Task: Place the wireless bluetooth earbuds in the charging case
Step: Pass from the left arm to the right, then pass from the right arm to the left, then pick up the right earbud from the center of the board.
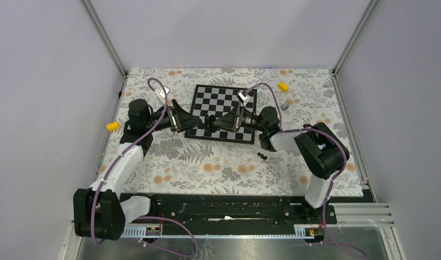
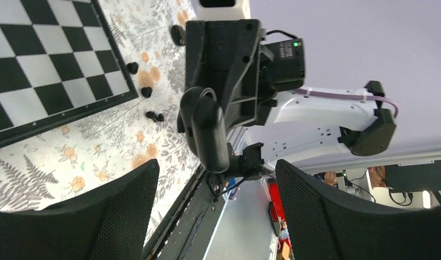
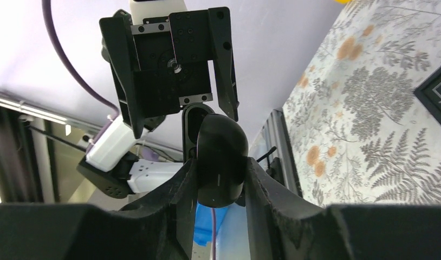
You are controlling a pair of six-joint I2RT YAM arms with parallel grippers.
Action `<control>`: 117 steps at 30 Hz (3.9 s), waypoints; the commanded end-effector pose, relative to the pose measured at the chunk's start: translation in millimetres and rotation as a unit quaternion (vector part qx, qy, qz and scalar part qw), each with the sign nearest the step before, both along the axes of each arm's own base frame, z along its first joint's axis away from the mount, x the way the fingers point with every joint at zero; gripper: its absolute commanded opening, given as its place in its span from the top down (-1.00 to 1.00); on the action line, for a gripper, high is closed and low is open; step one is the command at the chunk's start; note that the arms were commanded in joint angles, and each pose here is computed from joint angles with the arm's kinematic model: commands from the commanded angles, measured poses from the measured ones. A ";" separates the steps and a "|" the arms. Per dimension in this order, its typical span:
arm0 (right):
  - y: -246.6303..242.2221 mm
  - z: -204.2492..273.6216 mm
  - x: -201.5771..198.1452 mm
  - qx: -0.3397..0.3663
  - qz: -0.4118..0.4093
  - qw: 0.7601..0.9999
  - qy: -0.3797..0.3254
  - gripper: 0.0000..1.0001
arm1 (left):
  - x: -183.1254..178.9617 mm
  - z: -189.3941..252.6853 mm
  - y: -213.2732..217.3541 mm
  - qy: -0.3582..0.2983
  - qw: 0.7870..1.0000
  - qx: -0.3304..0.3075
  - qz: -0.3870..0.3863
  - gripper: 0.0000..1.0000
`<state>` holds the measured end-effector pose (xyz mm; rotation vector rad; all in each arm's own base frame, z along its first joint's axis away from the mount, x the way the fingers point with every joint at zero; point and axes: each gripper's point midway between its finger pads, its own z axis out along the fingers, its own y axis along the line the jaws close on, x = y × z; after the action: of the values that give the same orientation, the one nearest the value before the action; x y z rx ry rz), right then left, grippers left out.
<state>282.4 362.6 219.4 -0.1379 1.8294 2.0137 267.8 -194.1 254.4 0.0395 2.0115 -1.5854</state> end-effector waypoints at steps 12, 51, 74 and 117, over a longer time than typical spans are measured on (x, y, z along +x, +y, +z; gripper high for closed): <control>-2.8 48.1 -17.6 0.097 0.068 0.992 -0.044 1.00 | -5.3 32.8 -7.1 -0.033 0.995 -0.085 -0.031 -0.65; -0.3 55.1 -18.9 0.102 0.083 0.990 -0.051 1.00 | -8.1 19.4 -36.3 -0.007 0.990 -0.110 -0.086 0.09; -0.3 51.6 -19.1 0.099 0.082 0.991 -0.046 1.00 | -10.3 21.2 -41.9 -0.014 0.990 -0.106 -0.092 0.62; -215.1 -135.4 9.1 -0.586 -0.300 0.751 0.044 -0.99 | -24.0 -42.1 -41.1 0.029 0.994 0.048 -0.089 0.93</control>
<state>313.8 219.6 136.3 0.0712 2.3002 0.7389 250.9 -227.9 214.6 0.1456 2.1984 -1.6344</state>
